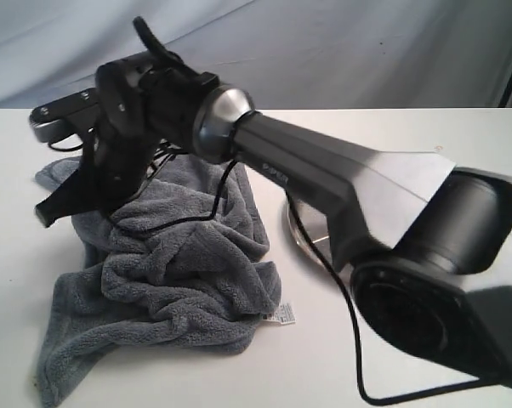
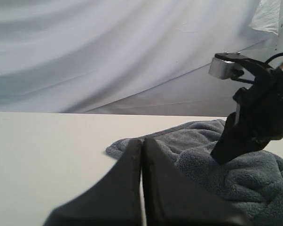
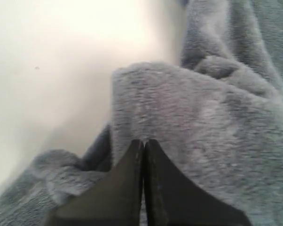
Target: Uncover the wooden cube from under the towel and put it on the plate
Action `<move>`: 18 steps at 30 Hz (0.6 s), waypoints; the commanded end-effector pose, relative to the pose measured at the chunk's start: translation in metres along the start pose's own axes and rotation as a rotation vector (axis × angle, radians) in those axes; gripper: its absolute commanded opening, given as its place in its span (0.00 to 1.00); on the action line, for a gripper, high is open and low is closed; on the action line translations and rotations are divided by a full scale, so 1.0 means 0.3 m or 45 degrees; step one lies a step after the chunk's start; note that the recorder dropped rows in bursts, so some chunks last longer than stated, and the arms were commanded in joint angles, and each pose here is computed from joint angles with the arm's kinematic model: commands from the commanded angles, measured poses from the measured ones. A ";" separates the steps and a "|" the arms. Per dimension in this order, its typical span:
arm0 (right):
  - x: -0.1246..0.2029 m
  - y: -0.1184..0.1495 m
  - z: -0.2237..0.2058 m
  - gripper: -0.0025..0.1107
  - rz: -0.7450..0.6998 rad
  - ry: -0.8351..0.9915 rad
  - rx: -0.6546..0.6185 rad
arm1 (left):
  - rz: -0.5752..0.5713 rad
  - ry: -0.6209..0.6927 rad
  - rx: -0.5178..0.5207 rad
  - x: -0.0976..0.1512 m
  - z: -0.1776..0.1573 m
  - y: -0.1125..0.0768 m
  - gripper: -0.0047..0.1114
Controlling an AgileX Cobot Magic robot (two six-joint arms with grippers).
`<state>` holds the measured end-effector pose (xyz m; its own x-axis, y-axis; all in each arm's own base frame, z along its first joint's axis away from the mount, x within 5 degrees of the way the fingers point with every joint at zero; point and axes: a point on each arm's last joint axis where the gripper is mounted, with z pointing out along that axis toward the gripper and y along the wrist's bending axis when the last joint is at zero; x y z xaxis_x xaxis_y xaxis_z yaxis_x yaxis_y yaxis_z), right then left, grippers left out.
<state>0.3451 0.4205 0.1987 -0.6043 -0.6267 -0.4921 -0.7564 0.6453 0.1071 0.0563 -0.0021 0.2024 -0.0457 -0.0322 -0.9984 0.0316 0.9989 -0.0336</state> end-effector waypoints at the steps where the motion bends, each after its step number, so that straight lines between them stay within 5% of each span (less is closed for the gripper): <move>1: 0.023 0.161 -0.032 0.02 -0.168 0.075 -0.032 | 0.000 0.001 0.001 0.004 0.000 0.000 0.05; 10: 0.080 0.314 -0.062 0.02 -0.351 0.214 0.029 | 0.000 0.001 0.001 0.004 0.000 0.000 0.05; 18: 0.181 0.322 -0.078 0.02 -0.374 0.375 0.043 | -0.003 0.001 0.001 0.004 0.000 0.000 0.05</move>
<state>0.2386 0.4511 0.2002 -0.4240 -0.8636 -0.2729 -0.8966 0.4427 -0.0079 0.0563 -0.0021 0.2024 -0.0457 -0.0322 -0.9984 0.0316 0.9989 -0.0336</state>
